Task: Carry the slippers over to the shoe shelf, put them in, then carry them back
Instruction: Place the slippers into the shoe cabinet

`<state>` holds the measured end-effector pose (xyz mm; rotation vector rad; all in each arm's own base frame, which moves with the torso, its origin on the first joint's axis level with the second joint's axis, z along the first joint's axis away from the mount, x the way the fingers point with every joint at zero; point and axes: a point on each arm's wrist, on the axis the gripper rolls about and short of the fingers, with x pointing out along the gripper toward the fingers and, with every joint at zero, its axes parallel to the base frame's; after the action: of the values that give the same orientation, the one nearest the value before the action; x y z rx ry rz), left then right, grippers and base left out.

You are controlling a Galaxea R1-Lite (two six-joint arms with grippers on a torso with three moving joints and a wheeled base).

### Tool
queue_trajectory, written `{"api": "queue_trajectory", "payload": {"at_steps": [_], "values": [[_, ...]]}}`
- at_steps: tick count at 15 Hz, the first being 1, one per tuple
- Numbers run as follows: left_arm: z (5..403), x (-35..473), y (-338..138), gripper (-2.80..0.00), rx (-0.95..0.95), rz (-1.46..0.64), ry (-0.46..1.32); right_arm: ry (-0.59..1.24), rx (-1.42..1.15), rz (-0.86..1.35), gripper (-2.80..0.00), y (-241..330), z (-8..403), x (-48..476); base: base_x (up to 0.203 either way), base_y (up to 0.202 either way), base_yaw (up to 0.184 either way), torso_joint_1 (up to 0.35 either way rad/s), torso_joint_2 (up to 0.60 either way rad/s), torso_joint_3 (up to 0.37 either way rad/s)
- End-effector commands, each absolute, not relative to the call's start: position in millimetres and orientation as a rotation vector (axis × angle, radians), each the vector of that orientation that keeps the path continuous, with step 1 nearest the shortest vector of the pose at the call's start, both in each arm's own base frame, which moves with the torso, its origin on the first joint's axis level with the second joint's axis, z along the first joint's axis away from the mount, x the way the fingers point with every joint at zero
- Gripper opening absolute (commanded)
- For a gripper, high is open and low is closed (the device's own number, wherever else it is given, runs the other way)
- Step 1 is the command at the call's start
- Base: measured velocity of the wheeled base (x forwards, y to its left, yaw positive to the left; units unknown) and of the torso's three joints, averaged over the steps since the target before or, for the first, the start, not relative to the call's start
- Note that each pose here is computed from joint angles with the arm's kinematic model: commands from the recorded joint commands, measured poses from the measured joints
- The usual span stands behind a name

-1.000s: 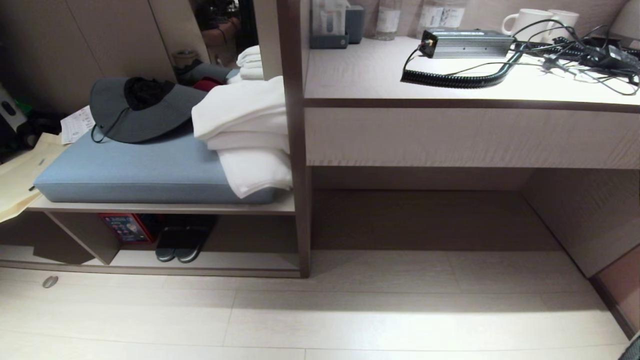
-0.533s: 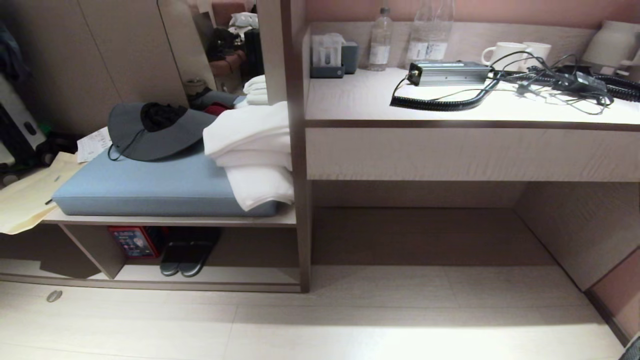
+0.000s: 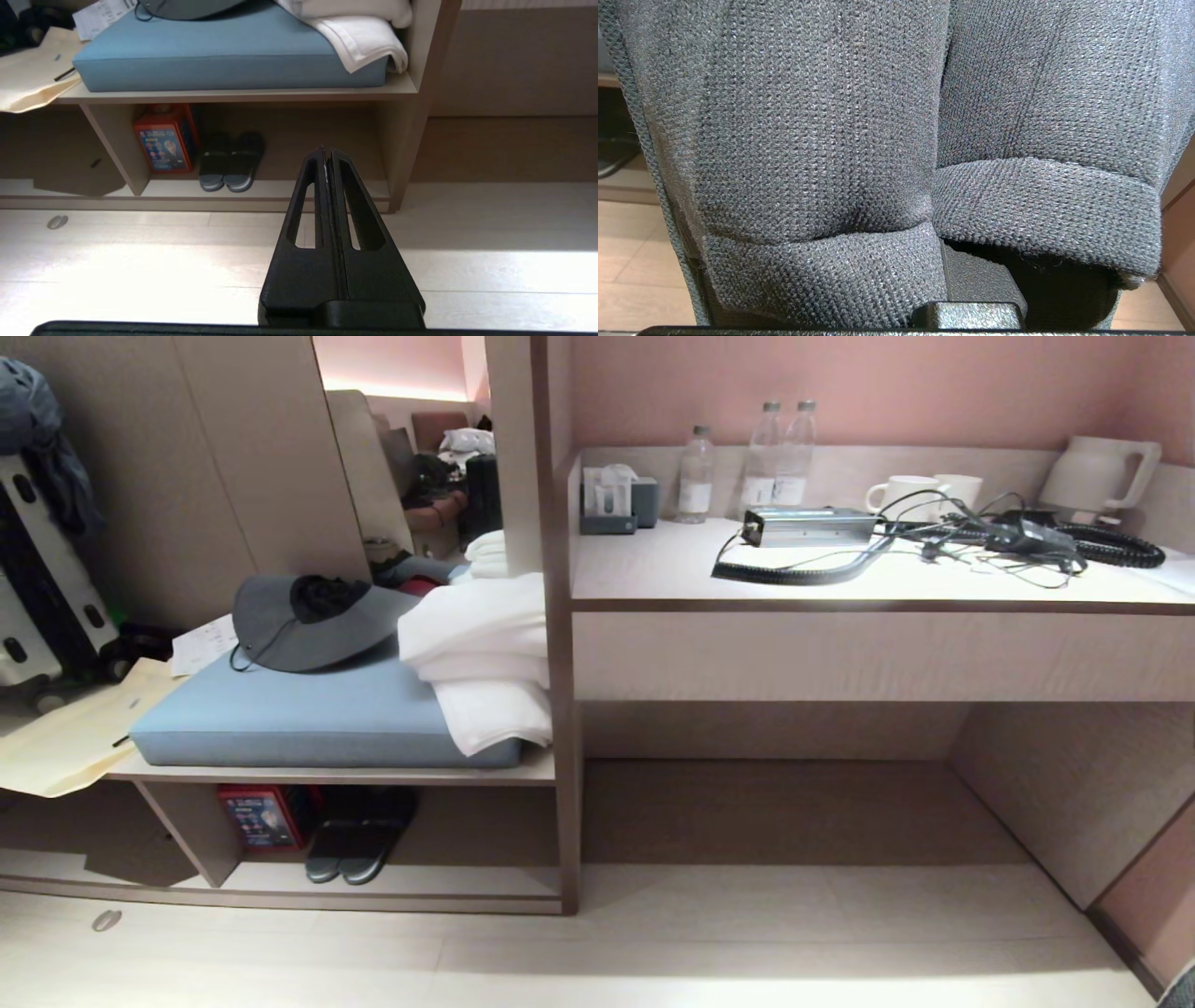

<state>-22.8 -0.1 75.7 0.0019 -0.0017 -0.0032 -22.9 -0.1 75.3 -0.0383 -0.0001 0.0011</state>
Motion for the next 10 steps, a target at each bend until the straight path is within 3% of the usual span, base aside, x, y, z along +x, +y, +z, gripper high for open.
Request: {"api": "queue_trajectory", "payload": {"at_steps": [1, 10], "values": [[75.6, -22.9, -0.1, -2.8, 0.002, -0.003, -0.003, 0.0, -0.04, 0.002, -2.8, -0.1, 75.2, -22.9, 0.0, 0.0, 0.0, 0.001, 0.0, 0.101], [75.6, -22.8, -0.1, -2.8, 0.003, -0.003, -0.002, 0.0, -0.041, 0.002, -2.8, -0.1, 75.1, -22.8, 0.0, 0.0, 0.0, 0.0, 0.0, 0.011]]}}
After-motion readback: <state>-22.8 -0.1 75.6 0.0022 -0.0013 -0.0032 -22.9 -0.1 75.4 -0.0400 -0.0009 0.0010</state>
